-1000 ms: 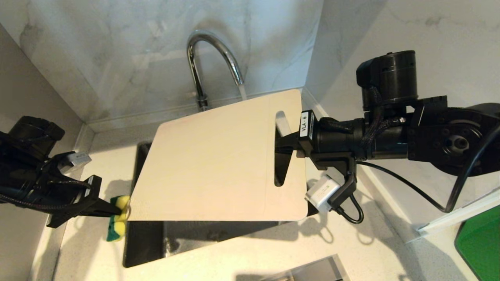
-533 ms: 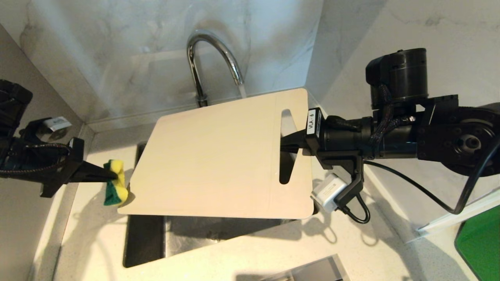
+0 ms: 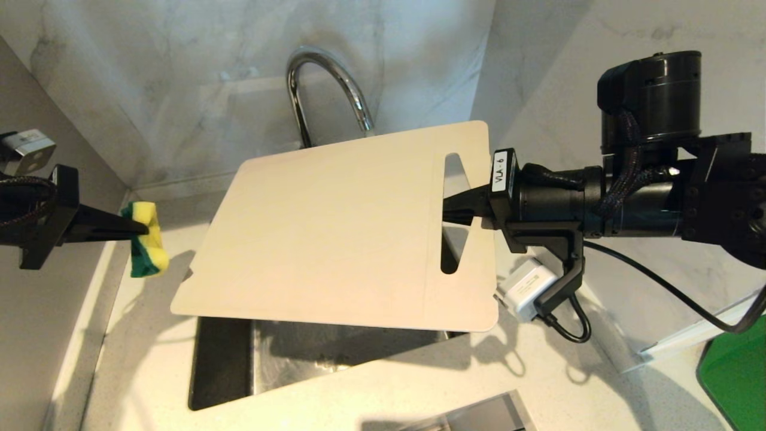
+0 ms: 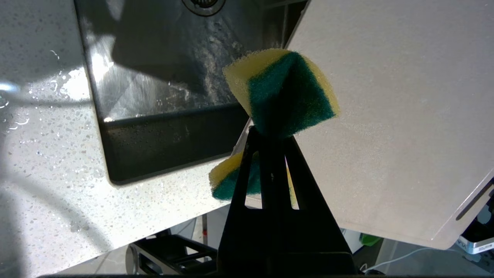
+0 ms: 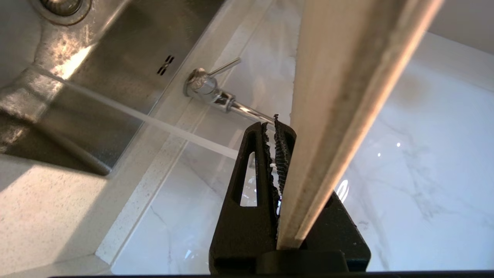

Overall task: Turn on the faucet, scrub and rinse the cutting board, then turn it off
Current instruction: Scrub the cutting board underwater, then put down the cutting board

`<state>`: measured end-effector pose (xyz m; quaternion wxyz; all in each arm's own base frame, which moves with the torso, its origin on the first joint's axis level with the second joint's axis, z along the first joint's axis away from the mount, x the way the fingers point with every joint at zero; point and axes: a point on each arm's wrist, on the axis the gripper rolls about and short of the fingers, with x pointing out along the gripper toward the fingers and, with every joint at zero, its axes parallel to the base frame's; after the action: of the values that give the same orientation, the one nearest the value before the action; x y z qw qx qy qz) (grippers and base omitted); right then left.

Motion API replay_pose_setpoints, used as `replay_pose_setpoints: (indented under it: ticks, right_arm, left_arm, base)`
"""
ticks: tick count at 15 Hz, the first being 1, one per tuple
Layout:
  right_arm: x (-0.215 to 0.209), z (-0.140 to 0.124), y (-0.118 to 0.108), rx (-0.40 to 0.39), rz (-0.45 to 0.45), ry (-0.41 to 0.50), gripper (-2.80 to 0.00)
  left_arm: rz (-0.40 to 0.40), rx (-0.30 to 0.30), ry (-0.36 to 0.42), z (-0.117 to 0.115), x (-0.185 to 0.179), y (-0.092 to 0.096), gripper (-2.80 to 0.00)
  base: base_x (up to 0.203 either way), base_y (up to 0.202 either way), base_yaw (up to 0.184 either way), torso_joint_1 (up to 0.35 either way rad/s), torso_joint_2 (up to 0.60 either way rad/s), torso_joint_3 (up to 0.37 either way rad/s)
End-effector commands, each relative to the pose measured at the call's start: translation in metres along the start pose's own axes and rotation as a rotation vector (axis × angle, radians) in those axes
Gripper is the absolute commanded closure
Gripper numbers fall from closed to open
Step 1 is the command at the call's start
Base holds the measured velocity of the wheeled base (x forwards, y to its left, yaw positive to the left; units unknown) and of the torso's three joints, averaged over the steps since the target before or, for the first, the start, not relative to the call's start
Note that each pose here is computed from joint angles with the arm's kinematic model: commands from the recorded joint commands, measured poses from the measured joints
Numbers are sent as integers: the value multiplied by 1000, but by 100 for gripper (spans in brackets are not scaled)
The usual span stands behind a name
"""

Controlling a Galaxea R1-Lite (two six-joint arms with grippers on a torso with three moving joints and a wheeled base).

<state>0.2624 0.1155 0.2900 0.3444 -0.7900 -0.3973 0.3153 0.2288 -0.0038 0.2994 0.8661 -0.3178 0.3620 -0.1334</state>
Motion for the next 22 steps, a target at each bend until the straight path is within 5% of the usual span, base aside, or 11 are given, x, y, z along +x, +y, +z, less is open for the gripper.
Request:
replay_pose_setpoints:
  ticks: [1,9,22]
  right_arm:
    - [-7,1,-8,-2,-27,3,0]
    - [-28,-1,-19,39,-60,38,0]
    - [-23,20,18,187,-73,73,0]
  left_arm:
    - [-6,1,-7,-3,-8,-3,0]
    - [19,14,5,-8,-6,-9,0]
    - [-11,-23,-42,1,-20,-21,0]
  base:
    - [0,0,0,0,0,0]
    - [0,0,0,0,0,0]
    - [0,0,0,0,0,0]
